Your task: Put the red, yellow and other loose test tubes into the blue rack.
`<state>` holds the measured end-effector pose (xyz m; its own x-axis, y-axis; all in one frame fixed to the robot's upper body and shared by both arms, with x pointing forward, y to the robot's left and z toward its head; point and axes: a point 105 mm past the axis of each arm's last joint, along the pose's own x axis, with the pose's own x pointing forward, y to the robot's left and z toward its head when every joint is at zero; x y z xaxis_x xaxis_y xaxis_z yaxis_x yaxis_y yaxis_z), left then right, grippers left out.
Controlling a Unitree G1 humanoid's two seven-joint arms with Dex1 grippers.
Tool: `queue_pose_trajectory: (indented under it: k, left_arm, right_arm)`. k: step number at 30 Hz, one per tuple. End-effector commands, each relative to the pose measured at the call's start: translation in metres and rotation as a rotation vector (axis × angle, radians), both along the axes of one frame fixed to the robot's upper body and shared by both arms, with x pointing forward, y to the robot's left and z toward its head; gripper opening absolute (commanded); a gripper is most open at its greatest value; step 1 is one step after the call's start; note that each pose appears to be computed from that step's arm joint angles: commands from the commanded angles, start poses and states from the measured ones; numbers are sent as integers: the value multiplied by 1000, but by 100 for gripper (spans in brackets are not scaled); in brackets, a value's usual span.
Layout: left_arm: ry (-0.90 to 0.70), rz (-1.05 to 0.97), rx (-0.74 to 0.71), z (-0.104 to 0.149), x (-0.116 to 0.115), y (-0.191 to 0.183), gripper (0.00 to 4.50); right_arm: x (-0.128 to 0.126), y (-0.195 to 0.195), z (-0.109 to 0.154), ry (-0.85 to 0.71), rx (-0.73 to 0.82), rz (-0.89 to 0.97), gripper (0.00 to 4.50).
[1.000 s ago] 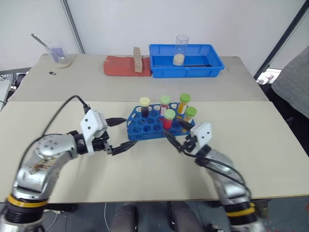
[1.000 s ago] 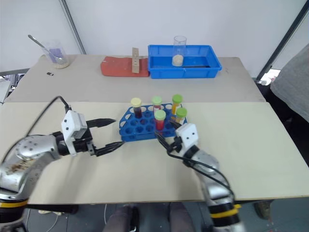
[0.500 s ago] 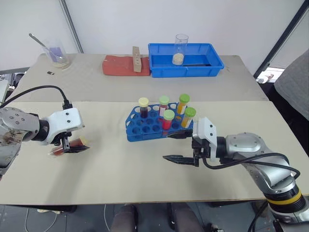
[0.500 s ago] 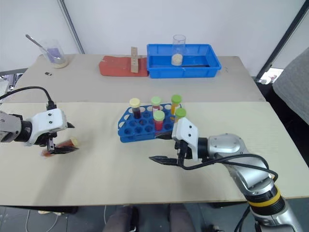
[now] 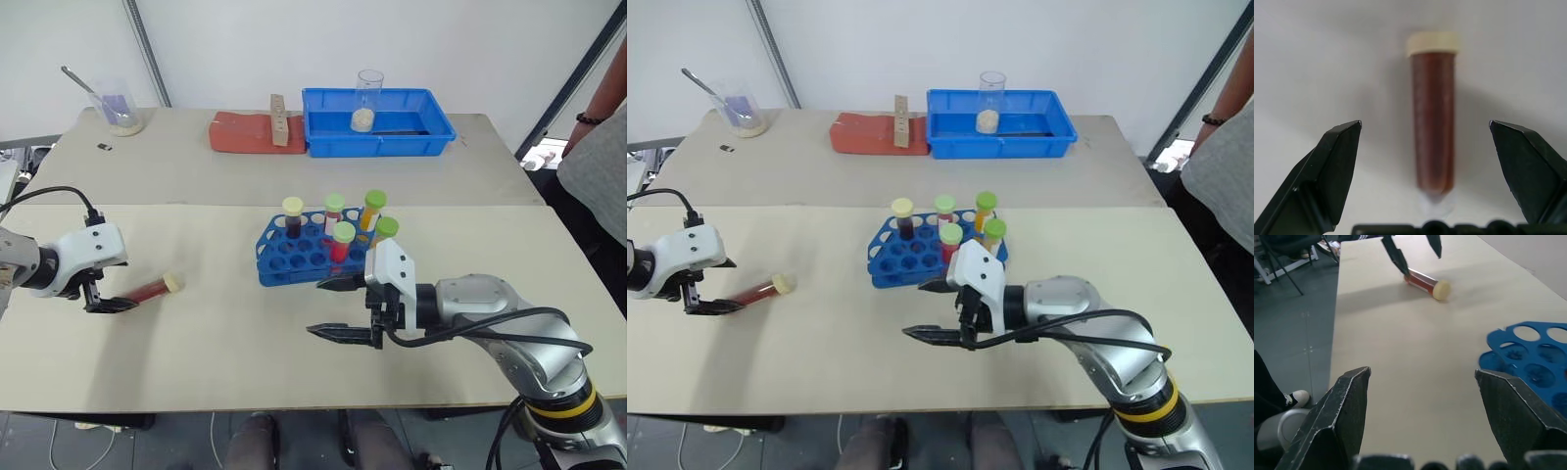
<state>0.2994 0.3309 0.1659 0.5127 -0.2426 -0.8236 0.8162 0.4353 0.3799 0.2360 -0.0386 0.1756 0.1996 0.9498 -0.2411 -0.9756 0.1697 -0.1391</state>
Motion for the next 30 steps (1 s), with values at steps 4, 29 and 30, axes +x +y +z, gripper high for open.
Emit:
queue_pose_trajectory:
  k: [4, 29, 30]
  left_arm:
    - [23, 1, 7, -4, 12, -3, 450]
    - [159, 5, 19, -42, 26, -26, 133]
    - [159, 6, 19, -42, 27, -26, 95]
  right_arm:
    - [-16, 14, 29, -80, 132, 122, 378]
    - [-15, 4, 32, -42, 113, 166, 380]
    - [-14, 4, 32, -39, 113, 165, 380]
